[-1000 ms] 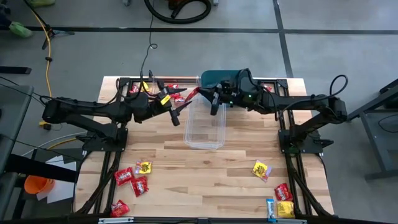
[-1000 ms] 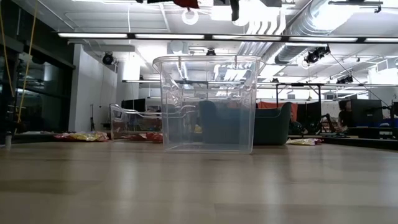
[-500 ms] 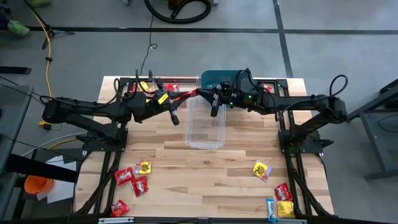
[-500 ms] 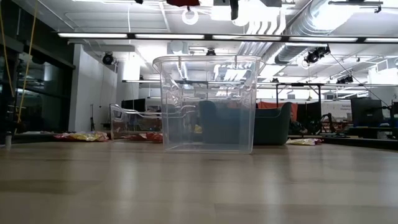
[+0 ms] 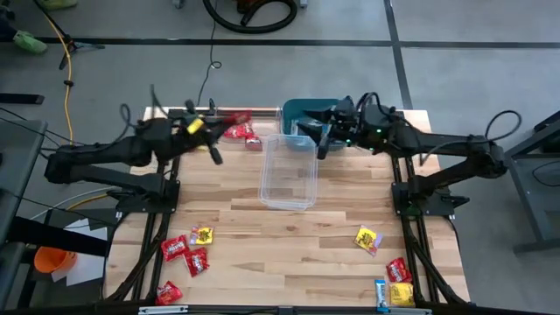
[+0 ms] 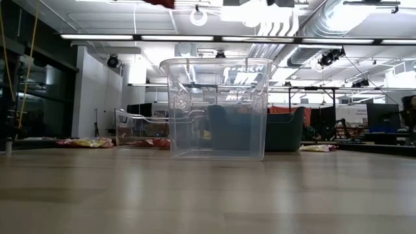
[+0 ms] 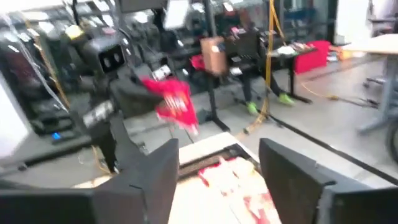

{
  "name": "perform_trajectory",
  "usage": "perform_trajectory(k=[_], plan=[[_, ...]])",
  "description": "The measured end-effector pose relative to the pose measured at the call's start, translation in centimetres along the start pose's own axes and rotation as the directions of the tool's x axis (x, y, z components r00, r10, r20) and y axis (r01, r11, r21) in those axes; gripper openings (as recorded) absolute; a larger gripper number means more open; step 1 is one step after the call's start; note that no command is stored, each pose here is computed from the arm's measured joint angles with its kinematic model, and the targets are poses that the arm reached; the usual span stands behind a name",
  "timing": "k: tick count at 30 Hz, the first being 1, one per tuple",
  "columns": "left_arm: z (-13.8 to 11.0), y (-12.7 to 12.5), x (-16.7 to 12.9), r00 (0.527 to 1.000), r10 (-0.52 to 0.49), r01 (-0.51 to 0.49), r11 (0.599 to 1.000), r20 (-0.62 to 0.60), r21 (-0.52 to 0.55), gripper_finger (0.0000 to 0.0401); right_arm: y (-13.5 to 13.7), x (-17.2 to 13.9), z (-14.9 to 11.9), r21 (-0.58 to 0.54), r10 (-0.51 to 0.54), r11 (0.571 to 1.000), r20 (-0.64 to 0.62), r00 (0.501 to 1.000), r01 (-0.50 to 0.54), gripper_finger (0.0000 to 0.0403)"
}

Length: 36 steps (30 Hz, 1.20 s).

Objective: Sort candy
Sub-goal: Put the red candy into the transparent bin

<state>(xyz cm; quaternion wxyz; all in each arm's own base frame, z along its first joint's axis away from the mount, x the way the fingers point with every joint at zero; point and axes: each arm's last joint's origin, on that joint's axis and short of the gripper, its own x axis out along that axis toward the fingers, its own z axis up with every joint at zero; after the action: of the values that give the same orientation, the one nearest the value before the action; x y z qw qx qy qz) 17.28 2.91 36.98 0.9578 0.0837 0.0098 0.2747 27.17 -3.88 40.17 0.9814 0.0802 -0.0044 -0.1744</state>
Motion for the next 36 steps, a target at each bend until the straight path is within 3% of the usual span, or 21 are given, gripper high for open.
perform_trajectory(k=[8,11,17,21,26,32,36], plan=[[-5.5,1.2,-1.3,0.998,0.044,-0.031,0.971,0.050,-0.235,0.0004,-0.7,-2.5,0.2,0.022,-0.071,0.997,-0.094,0.993,0.073,0.0245],[-7.2,1.2,-0.7,0.997,0.077,-0.072,0.951,0.005,-0.300,0.0004,-0.8,-2.6,0.1,0.026,-0.080,0.996,-0.106,0.991,0.083,0.0245],[-6.2,3.5,2.0,0.970,0.172,-0.214,0.941,-0.174,-0.262,0.0003,-0.8,-2.6,0.1,0.024,-0.083,0.996,-0.113,0.990,0.086,0.0245],[-7.5,5.9,4.6,0.908,0.144,-0.246,0.943,-0.393,-0.224,0.0003,-0.9,-2.6,0.1,0.021,-0.111,0.993,-0.107,0.988,0.114,0.0245],[-12.4,7.6,7.3,0.776,0.057,-0.275,0.927,-0.629,-0.255,0.0006,-1.0,-2.6,0.1,0.043,-0.158,0.986,-0.097,0.983,0.163,0.0245],[-15.6,7.7,8.9,0.672,0.073,-0.304,0.935,-0.737,-0.185,0.0055,-1.0,-2.6,0.0,0.050,-0.160,0.985,-0.106,0.981,0.166,0.0245],[-15.9,7.8,9.3,0.670,0.113,-0.325,0.933,-0.734,-0.153,0.0108,-1.1,-2.7,-0.2,0.073,-0.165,0.982,-0.130,0.978,0.175,0.0245]])
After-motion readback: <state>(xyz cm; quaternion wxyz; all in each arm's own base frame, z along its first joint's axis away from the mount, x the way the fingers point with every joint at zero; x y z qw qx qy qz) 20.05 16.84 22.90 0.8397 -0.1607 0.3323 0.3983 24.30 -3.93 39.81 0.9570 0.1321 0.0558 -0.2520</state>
